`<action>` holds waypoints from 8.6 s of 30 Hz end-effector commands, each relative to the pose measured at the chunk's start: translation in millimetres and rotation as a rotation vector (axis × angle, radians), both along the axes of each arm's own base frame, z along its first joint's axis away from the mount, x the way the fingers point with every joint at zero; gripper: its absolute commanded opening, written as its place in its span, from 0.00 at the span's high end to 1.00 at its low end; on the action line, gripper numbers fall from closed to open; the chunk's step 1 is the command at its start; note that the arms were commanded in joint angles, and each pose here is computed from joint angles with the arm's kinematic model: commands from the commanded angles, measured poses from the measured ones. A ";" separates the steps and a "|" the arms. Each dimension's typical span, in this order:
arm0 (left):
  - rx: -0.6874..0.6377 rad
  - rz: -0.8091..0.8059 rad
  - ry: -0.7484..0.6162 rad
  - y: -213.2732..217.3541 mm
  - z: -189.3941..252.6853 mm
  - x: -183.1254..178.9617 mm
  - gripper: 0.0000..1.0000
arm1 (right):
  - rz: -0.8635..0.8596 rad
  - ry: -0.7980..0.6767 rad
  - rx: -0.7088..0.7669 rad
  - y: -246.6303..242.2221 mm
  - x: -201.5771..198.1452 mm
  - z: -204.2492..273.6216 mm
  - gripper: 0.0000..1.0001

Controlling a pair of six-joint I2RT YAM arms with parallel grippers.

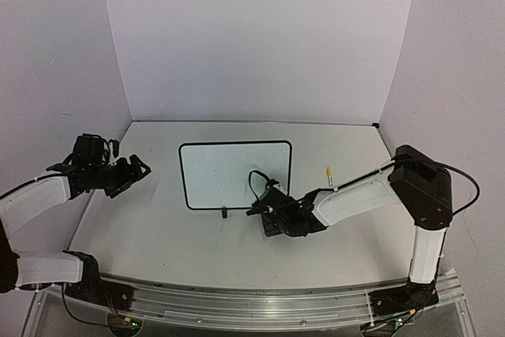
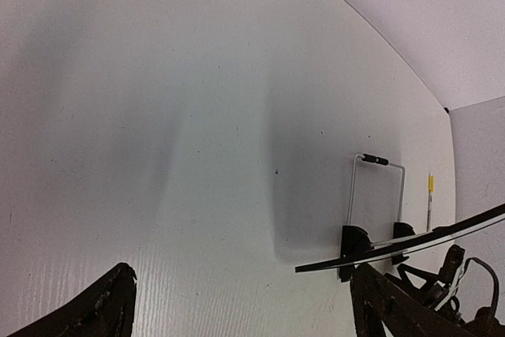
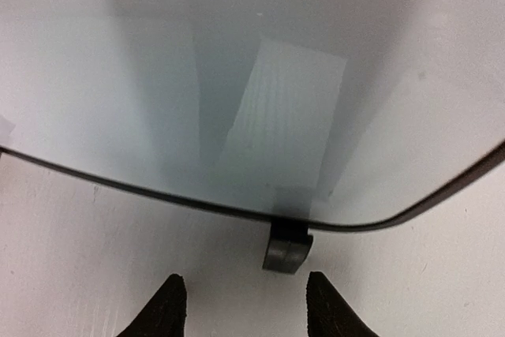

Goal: Write a sentence on the whiteboard
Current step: Move the whiteboard to the center of the board, then adjust the whiteboard on the whiteboard stand, then pick up the whiteboard marker from the center of the board, then pass from the right arm to the left, then pass from the left arm to the right

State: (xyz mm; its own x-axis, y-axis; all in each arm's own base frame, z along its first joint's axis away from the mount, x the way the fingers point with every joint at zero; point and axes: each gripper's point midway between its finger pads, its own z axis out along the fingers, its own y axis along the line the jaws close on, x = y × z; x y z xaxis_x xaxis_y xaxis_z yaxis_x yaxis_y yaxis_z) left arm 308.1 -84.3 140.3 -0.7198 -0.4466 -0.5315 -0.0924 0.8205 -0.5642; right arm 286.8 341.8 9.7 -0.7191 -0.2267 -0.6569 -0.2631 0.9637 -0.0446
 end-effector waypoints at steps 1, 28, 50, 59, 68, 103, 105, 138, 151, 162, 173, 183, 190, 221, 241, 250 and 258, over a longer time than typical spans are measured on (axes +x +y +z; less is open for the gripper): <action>0.035 0.023 -0.011 -9.5 -7.0 10.3 0.07 | 0.010 0.029 0.009 -11.3 -14.3 11.2 0.43; 0.201 0.103 0.092 -66.2 -48.1 56.2 0.09 | -0.280 -0.050 0.128 -158.9 23.7 92.7 0.06; 0.199 -0.060 0.060 -122.1 -54.1 60.4 0.09 | -0.384 -0.075 0.127 -200.0 30.1 95.5 0.05; 0.185 -0.125 0.050 -145.9 -57.5 61.3 0.09 | -0.383 -0.077 0.135 -201.1 33.6 99.5 0.06; 0.213 -0.062 0.066 -134.5 -58.6 55.5 0.06 | -0.396 0.011 0.158 -213.2 45.4 89.5 0.15; 0.152 0.098 0.031 -42.5 -13.1 4.9 0.02 | -0.310 0.365 -0.026 -193.1 113.6 2.3 0.73; 0.151 0.098 0.032 -42.4 -12.8 4.1 0.02 | -0.312 0.369 -0.029 -193.2 113.7 -0.1 0.75; -0.076 -0.483 -0.150 -151.3 126.3 -20.7 0.06 | 0.226 -0.104 0.314 -141.5 40.5 260.2 1.00; -0.338 -0.787 -0.163 -237.9 173.4 -58.9 0.06 | 0.626 0.020 0.277 -26.2 -40.3 274.6 1.00; -0.421 -0.848 -0.088 -268.3 156.7 -72.8 0.03 | 0.766 0.074 0.144 34.1 -69.0 244.6 1.00; -0.401 -0.812 -0.011 -268.2 133.1 -69.6 0.44 | 0.793 0.066 0.146 45.9 -75.9 248.1 1.00; -0.421 -0.833 -0.010 -269.2 134.9 -73.8 0.73 | 0.770 0.058 0.116 41.5 -71.6 244.3 1.00; -0.439 -0.856 0.003 -271.6 134.5 -77.4 0.78 | 0.796 0.046 0.095 41.3 -71.6 243.9 1.00; -0.546 -0.722 -0.193 -256.2 172.9 -67.6 1.00 | 0.639 -0.052 0.347 31.8 -52.7 286.5 0.45; -0.765 -0.714 -0.450 -235.6 241.3 -83.4 1.00 | 0.529 -0.069 1.280 32.5 -38.0 371.3 0.13; -0.825 -0.715 -0.478 -234.6 243.2 -84.6 1.00 | 0.627 -0.039 1.344 45.4 -46.0 388.9 0.17; -0.844 -0.715 -0.489 -234.2 245.3 -84.6 1.00 | 0.650 -0.015 1.344 56.1 -48.5 385.3 0.18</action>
